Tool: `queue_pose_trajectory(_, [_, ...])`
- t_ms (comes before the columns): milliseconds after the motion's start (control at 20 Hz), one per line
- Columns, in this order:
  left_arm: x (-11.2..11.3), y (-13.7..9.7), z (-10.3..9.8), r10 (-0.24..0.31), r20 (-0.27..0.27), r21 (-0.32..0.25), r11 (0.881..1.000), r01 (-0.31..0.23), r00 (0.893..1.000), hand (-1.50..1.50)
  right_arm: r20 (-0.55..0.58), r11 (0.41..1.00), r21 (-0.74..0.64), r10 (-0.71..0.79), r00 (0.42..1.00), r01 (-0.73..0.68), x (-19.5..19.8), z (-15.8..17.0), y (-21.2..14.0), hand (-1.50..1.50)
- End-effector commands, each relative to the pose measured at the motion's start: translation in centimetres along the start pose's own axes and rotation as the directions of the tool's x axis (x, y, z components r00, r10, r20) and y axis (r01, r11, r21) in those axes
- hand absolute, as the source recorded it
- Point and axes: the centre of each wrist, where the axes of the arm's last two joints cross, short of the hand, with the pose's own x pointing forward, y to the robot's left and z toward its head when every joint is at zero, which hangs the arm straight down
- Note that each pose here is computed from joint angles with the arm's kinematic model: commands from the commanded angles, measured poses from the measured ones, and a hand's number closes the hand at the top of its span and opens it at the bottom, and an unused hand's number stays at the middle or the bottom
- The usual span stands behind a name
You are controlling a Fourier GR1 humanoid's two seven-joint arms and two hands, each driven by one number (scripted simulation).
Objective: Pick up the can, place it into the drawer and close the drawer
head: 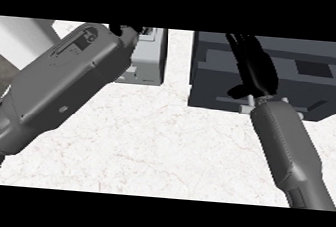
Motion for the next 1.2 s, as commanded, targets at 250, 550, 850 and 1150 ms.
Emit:
queue_pose_trajectory(250, [1.5, 1.7, 0.6, 0.026, 0.002, -0.004, 1.0, -0.026, 1.0, -1.5, -0.058, 0.999, -0.042, 0.027, 0.998, -0.029, -1.2, -0.8, 2.6, -1.5])
queue_pose_trajectory(550, [1.7, 3.8, 1.1, 0.008, 0.003, -0.016, 1.0, -0.008, 1.0, -1.5, -0.079, 0.995, -0.083, 0.055, 0.995, -0.062, -1.9, -2.4, 1.6, -1.5])
queue_pose_trajectory(850, [1.9, 2.3, 1.8, -0.016, 0.008, -0.006, 1.0, 0.016, 1.0, -1.5, -0.098, 0.984, -0.155, 0.073, 0.992, -0.088, -2.2, -5.1, -1.2, -1.5])
queue_pose_trajectory(1150, [2.4, 3.6, 2.2, -0.002, 0.027, -0.03, 1.0, 0.002, 1.0, -1.5, -0.142, 0.977, -0.176, 0.093, 0.986, -0.117, -3.7, -6.4, -3.7, -1.5])
